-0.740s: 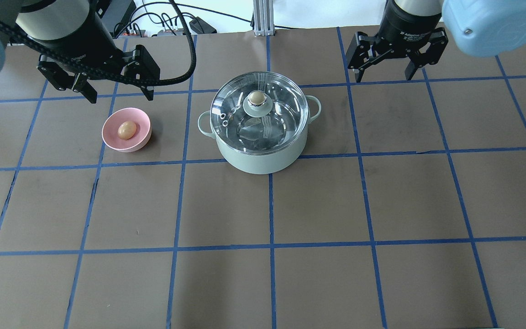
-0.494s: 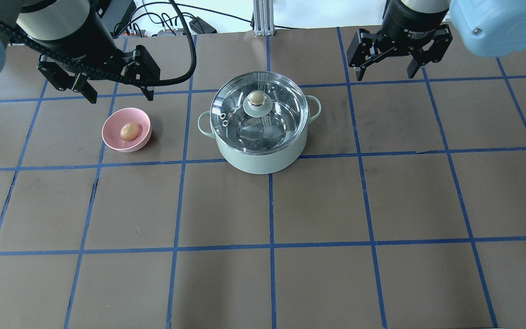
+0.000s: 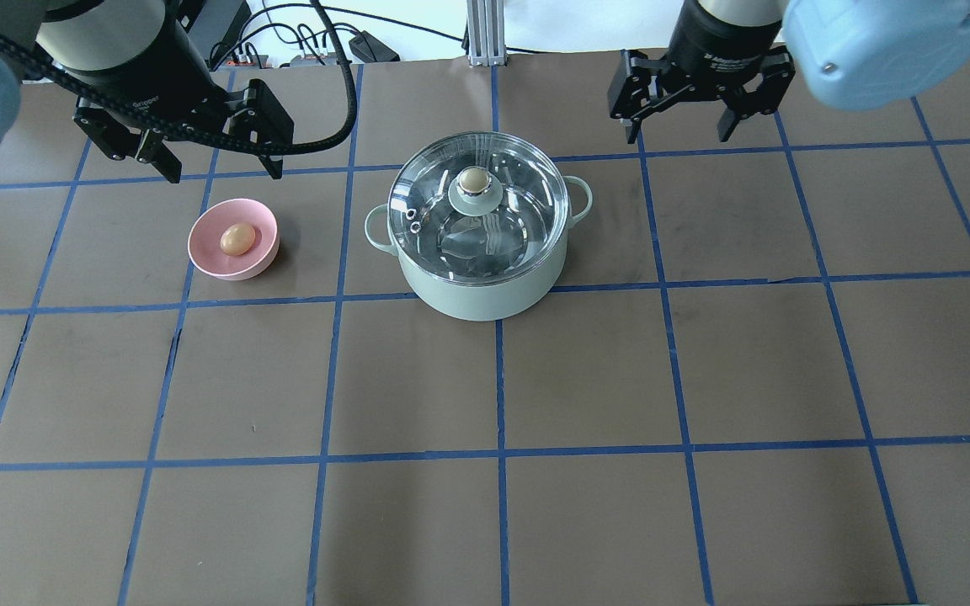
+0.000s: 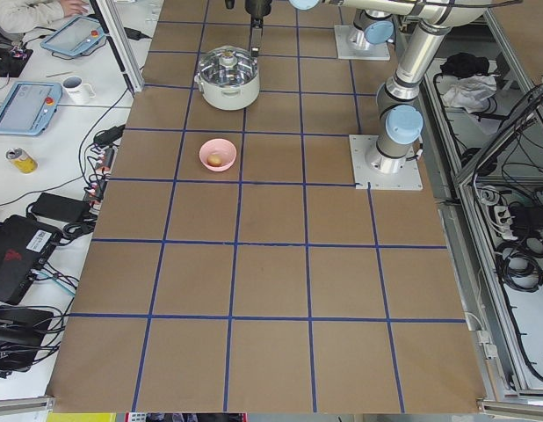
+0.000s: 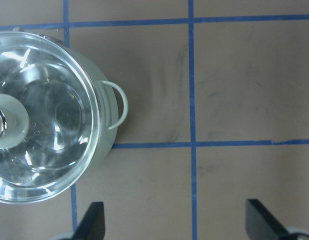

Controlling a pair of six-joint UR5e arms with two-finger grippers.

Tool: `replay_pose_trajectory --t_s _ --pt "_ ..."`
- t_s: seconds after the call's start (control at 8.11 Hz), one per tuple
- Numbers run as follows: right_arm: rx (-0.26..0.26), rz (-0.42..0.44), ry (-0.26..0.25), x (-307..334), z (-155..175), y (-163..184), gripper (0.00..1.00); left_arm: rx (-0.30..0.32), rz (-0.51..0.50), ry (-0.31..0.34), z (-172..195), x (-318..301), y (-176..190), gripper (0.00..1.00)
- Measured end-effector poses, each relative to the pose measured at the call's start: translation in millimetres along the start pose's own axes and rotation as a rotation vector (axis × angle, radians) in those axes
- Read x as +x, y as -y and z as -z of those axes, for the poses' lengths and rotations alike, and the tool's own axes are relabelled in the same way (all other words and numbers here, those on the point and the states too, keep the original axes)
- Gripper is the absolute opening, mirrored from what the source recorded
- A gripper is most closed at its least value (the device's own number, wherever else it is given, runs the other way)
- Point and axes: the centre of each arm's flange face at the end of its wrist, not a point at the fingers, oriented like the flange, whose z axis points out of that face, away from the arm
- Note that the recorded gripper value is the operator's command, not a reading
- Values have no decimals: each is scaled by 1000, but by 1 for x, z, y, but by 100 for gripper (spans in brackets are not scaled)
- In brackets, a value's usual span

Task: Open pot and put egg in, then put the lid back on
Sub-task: 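Move the right gripper to the lid knob while the left reaches the bowl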

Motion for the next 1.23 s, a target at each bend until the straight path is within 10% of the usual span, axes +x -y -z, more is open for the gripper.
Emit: replay_pose_trajectory --t_s 0.49,1.23 --pt "45 60 22 -111 -50 18 100 76 -149 -78 -35 -35 54 100" --pt "10 58 40 -182 -122 48 100 26 -386 -60 -151 -137 100 100"
